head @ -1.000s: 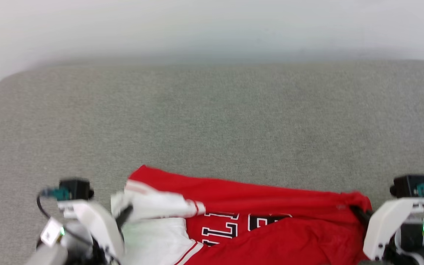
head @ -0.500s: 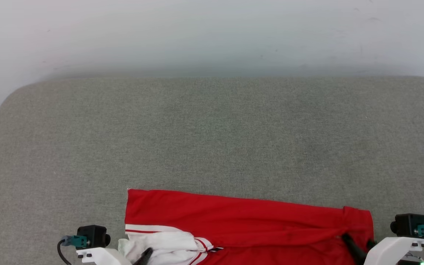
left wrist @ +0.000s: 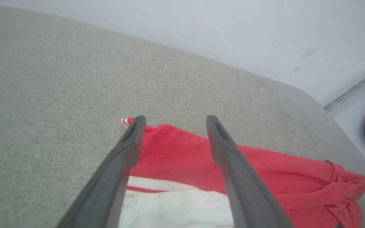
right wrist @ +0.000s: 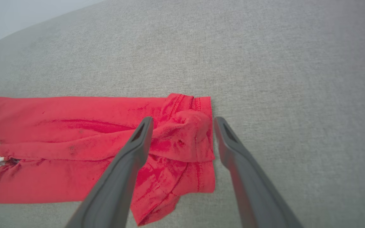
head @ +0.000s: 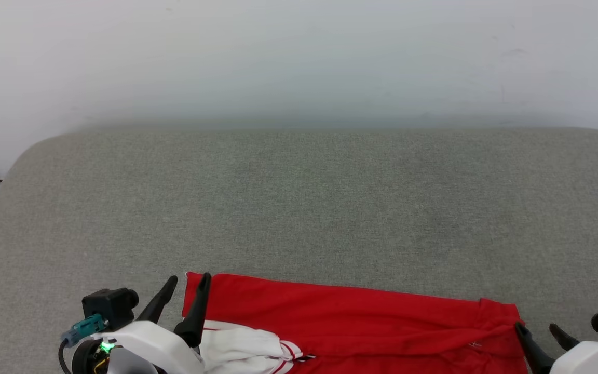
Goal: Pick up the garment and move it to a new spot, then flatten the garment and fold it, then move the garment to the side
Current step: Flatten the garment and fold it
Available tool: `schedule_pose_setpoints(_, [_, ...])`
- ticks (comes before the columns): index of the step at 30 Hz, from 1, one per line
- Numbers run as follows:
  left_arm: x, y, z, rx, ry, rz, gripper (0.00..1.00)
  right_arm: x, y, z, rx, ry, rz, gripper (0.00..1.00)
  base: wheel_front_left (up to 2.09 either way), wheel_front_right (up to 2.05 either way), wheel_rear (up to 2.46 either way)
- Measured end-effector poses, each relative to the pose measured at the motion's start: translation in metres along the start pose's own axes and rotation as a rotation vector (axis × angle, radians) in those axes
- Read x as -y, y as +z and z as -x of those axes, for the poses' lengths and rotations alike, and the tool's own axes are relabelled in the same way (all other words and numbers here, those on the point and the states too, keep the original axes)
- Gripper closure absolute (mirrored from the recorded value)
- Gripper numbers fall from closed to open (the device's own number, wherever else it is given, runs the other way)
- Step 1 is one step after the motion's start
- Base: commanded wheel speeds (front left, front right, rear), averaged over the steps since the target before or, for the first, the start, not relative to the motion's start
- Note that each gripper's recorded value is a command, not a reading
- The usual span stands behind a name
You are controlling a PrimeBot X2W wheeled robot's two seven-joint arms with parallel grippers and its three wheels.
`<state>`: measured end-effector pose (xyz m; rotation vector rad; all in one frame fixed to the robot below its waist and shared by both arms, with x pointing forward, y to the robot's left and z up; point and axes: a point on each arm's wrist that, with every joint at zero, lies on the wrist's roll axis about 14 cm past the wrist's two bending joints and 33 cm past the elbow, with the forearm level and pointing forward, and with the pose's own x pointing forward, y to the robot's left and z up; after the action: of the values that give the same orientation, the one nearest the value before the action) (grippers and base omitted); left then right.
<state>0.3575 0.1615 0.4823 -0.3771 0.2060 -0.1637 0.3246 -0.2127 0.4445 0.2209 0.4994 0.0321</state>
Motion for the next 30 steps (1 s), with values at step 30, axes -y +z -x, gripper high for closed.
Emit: schedule_pose_setpoints(30, [0.007,0.067,-0.004,0.328,0.044,-0.253,0.0,-0.006,-0.08,-0.037,-0.461,0.036,-0.003,0.0,0.0,0.0,0.0])
